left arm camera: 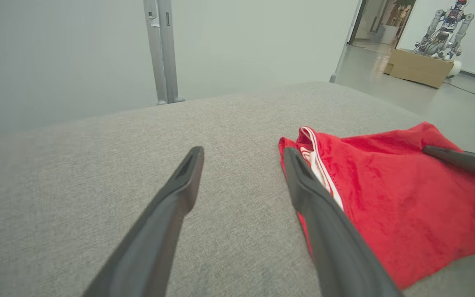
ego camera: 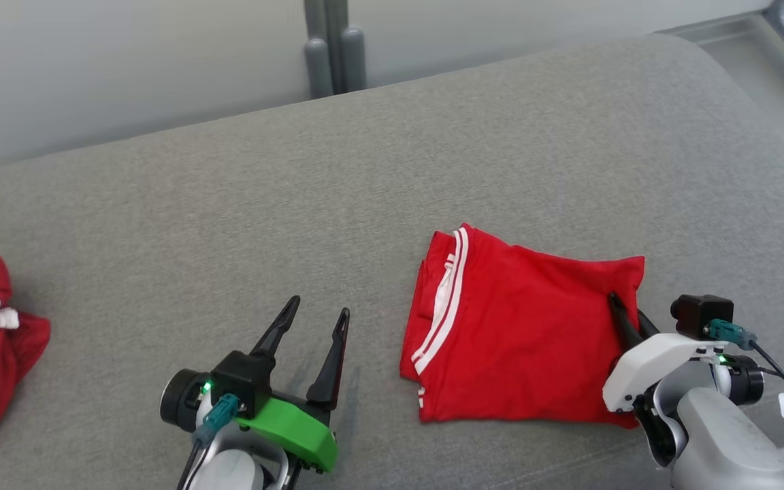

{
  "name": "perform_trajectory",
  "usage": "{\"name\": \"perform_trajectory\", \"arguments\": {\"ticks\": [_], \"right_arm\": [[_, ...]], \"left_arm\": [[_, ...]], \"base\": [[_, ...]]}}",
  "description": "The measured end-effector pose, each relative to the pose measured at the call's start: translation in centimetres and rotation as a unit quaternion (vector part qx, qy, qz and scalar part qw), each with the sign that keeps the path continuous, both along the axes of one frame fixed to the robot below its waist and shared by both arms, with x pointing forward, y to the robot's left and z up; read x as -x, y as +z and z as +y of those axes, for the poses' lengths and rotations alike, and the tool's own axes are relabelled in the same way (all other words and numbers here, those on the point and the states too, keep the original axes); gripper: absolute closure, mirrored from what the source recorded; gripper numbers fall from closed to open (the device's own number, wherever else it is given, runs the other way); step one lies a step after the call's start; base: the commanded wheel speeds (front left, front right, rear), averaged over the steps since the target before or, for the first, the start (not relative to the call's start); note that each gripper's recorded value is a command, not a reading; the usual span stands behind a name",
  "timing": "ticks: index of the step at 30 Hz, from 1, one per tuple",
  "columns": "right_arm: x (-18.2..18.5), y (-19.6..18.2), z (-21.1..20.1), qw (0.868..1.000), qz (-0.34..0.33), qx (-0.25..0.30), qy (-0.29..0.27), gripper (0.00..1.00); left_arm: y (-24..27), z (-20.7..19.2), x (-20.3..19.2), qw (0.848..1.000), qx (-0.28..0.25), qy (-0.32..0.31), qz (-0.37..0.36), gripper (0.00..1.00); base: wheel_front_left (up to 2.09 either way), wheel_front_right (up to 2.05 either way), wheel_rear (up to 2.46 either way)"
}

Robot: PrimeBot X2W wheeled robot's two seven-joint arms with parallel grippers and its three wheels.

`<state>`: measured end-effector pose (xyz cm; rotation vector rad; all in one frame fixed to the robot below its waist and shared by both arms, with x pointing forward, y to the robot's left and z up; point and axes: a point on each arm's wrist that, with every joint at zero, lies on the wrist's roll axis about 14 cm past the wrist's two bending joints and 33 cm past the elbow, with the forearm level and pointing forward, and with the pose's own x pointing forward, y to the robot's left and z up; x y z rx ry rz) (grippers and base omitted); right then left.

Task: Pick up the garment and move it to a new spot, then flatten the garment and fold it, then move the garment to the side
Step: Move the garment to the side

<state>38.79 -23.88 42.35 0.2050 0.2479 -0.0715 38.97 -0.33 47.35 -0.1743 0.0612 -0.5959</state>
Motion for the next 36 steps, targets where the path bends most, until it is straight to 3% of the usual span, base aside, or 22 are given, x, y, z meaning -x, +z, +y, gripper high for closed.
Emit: {"name": "perform_trajectory", "arguments": {"ticks": [12,24,30,36], "right_arm": [[3.9,0.4,-4.2,0.996,-0.008,-0.012,-0.09,1.0],[5.5,-0.1,-7.1,0.989,0.005,-0.007,-0.146,1.0],[2.0,1.7,-7.6,0.991,-0.023,0.013,-0.135,1.0],[-4.0,5.6,-9.1,0.989,-0.072,0.059,-0.112,1.0]], "left_arm": [[0.2,-7.7,0.0,0.993,0.009,-0.118,-0.009,0.0],[1.0,-15.1,2.1,0.969,0.048,-0.241,-0.021,0.0],[1.5,-16.3,2.0,0.961,0.071,-0.267,-0.03,0.0],[0.3,-15.4,0.7,0.962,0.069,-0.264,-0.028,0.0]], "base": [[0.0,0.0,0.0],[0.0,0.0,0.0],[0.0,0.0,0.0],[0.0,0.0,0.0]]}}
